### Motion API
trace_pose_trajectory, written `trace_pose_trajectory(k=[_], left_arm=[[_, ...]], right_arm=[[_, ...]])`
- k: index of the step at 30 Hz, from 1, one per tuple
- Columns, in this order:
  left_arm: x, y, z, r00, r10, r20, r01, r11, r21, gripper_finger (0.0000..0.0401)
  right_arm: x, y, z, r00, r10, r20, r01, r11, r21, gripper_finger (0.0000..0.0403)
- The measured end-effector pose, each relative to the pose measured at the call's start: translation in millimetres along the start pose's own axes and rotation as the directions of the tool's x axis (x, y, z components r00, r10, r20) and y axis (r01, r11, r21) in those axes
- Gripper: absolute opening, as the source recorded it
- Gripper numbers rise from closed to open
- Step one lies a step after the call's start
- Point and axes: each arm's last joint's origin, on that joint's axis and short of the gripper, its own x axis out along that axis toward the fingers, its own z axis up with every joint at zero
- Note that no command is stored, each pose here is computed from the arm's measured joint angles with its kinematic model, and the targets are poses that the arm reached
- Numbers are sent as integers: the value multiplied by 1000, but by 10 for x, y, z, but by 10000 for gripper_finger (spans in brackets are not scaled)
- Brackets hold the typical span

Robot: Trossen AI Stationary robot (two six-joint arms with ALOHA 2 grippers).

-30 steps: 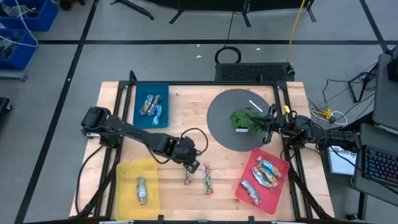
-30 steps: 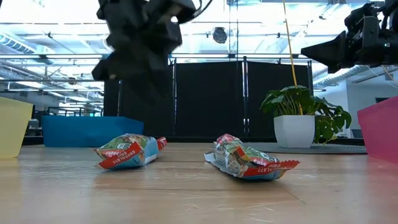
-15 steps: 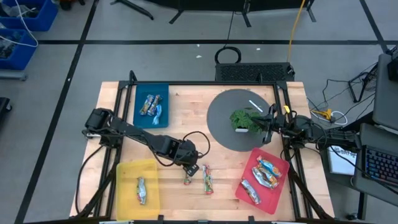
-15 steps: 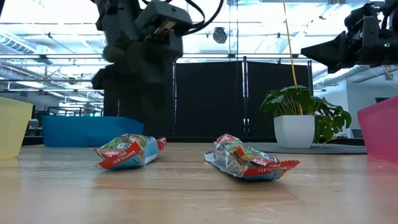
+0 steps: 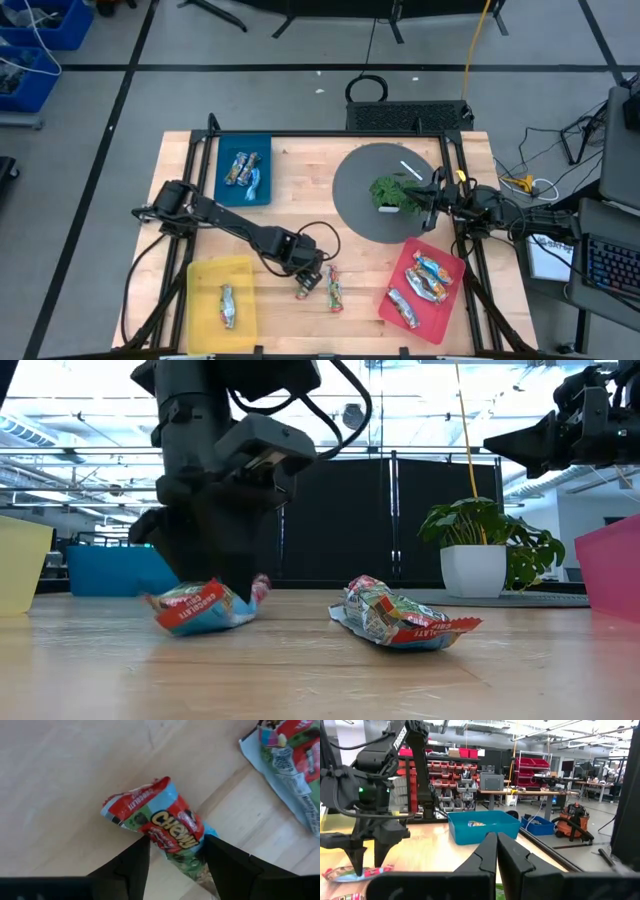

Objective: Pick and place Granola Bars by type
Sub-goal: Put the red granola bar into the yellow bin

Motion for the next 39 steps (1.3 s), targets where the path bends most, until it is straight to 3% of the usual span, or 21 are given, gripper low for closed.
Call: trace_pose_trajectory(k=[6,13,20,26,33,39], left_arm=[[23,-4,9,1000,-12,-16,13,1000,21,168],[-241,-80,-55,994,-55,94,41,989,145,21],[-653,-163,-200,970,-142,196,94,967,235,8],[-1152,-125,-625,966,-173,190,126,964,233,7],[-1438,79,-1334,996,-47,71,44,998,35,7],[-1481,196,-1917,999,32,28,-28,992,-125,7]], right_arm=[[0,0,3,1000,0,3,0,1000,1,6],[0,0,0,1000,0,0,0,1000,0,6],[0,0,0,1000,0,0,0,1000,0,6],[0,0,0,1000,0,0,0,1000,0,6],[0,0,1,1000,0,1,0,1000,0,6],[0,0,0,1000,0,0,0,1000,0,6]])
